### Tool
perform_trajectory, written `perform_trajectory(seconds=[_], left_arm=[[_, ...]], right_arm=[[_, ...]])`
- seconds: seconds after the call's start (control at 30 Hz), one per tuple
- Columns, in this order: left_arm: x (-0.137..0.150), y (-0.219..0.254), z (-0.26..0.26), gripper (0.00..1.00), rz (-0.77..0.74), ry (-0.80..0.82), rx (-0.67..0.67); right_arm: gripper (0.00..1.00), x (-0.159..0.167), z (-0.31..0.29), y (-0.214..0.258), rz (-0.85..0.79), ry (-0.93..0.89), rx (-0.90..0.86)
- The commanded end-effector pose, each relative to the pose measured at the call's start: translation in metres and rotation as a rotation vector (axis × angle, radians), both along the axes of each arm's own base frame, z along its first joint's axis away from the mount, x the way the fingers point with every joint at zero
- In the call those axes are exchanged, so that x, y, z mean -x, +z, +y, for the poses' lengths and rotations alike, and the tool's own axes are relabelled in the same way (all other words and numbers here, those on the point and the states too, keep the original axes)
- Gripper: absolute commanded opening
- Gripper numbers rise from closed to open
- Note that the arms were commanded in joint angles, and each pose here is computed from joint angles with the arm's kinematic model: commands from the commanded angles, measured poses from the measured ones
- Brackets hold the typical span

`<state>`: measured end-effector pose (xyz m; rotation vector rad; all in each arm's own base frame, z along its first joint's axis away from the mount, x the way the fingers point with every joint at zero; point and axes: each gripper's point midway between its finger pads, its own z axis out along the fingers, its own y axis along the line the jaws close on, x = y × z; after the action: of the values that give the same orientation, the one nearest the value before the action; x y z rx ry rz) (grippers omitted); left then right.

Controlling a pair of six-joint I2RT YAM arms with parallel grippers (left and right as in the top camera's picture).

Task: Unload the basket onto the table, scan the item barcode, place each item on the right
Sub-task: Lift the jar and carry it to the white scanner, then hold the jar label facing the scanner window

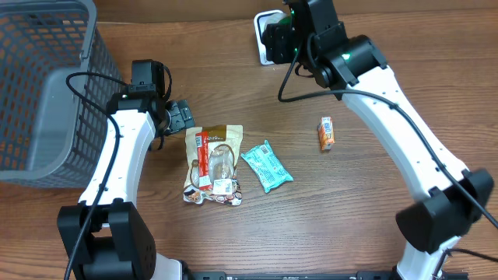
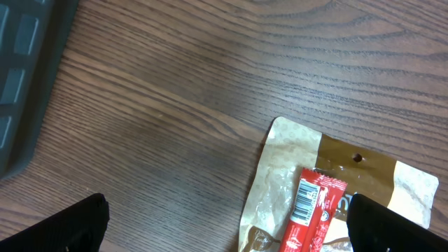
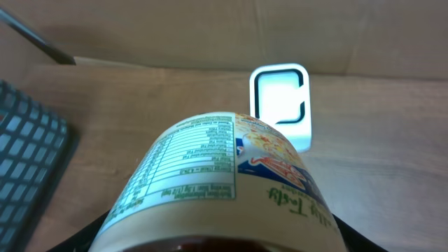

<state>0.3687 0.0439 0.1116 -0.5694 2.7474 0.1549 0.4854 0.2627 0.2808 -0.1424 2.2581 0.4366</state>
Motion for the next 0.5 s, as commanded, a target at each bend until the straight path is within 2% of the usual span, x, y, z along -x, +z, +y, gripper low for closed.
perform_trajectory(seconds=[0.0, 0.27, 0.47], left_arm=[[-0.005, 0.008, -0.002, 1.00, -0.027, 0.003, 0.000], [-0.005, 0.008, -0.002, 1.00, -0.027, 0.003, 0.000], [-0.005, 0.008, -0.002, 1.00, -0.027, 0.003, 0.000]], right_arm=[[0.43, -0.026, -0.007, -0.004, -0.048, -0.003, 0.001], [0.44, -0.078, -0.001, -0.043, -0.110, -0.020, -0.030], [0.44, -0.113, 0.015, -0.066, -0.219, -0.002, -0.045]])
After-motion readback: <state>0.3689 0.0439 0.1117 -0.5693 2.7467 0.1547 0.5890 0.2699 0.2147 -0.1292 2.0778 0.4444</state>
